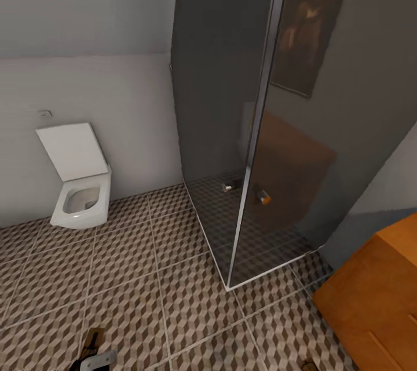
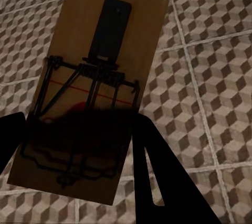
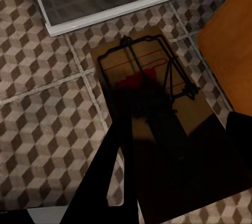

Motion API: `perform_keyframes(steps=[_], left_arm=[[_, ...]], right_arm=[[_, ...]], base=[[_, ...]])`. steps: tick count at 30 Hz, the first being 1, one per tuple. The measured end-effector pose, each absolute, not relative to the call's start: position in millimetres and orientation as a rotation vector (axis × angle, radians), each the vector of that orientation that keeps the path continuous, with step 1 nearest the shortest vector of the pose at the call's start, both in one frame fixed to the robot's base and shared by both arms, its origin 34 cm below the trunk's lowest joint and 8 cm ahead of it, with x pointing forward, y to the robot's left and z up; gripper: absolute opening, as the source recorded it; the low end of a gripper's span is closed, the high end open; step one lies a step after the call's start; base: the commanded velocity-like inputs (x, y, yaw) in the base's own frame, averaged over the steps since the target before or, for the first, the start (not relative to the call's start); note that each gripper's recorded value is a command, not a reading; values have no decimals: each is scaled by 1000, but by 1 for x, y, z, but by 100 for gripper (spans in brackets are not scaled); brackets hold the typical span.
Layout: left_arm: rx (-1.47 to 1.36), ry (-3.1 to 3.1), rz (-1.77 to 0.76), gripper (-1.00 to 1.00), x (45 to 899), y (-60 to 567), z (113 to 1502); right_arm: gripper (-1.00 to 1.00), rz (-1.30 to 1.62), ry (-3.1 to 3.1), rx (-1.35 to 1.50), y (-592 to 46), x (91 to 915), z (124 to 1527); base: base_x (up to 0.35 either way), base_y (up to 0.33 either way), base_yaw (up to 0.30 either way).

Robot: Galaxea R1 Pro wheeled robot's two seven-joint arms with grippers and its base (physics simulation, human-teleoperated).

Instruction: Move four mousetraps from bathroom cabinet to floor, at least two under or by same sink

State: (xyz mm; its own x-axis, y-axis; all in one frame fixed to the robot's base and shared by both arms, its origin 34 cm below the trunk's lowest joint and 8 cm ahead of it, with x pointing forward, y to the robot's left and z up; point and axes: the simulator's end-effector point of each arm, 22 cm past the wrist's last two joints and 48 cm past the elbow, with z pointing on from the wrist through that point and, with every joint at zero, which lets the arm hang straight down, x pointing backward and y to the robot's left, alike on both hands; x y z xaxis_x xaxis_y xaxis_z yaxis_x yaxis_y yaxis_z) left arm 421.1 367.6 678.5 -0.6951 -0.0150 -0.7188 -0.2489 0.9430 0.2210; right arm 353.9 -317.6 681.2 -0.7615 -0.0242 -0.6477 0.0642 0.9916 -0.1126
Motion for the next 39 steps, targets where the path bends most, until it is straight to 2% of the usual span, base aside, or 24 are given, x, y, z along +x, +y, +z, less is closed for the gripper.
perform_keyframes(steps=[39], left_arm=[[-192,2272,379,-100,435,366,692]], right_arm=[[-100,-164,2387,31,-318,368,692]], base=[[0,0,217]])
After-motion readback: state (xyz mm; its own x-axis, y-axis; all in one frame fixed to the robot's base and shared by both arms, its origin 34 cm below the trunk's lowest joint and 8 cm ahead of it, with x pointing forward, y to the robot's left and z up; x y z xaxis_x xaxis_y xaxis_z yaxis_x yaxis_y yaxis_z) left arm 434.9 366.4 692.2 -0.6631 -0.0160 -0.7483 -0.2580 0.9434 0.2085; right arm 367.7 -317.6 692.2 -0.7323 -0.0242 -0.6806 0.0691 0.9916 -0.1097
